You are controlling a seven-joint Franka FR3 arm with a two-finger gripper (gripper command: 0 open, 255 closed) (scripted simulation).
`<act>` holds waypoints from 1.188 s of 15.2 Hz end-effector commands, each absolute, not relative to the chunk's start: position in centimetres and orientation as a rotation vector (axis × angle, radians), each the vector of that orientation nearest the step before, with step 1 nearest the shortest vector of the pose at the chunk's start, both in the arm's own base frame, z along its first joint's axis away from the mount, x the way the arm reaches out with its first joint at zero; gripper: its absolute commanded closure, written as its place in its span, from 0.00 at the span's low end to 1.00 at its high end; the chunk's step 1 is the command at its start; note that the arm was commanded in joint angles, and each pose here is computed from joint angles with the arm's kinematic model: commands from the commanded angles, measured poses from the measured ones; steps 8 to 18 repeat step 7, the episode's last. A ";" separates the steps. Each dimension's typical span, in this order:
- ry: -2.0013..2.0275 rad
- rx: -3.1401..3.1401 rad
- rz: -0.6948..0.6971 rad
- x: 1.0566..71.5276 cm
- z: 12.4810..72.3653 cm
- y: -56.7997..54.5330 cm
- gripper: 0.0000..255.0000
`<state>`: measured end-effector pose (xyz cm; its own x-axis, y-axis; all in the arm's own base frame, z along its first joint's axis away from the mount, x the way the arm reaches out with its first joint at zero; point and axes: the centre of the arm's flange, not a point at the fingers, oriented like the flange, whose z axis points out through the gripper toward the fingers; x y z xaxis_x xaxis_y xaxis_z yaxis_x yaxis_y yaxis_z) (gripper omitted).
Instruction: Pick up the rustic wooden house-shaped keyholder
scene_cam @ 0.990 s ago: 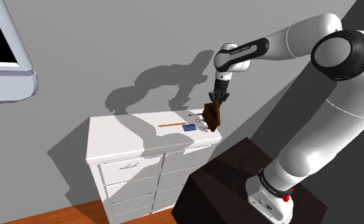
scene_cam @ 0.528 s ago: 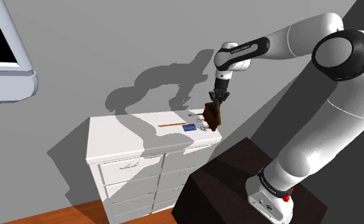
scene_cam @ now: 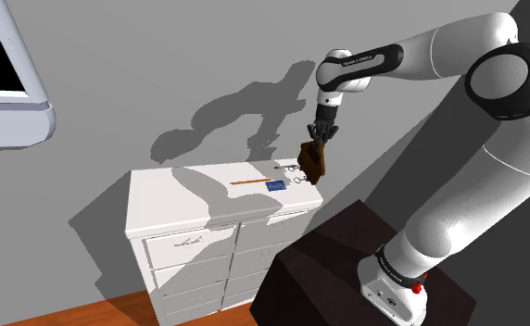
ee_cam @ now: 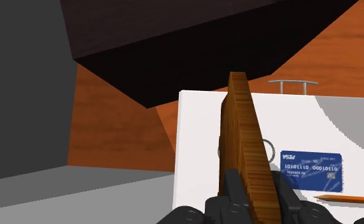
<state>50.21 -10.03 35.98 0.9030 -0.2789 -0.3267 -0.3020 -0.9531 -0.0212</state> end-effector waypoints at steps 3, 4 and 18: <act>0.458 -2.995 0.498 50.1 38.2 -10.1 1.00; 0.458 -2.995 0.498 50.1 38.7 -10.1 1.00; 0.458 -2.995 0.498 50.1 39.3 -10.1 1.00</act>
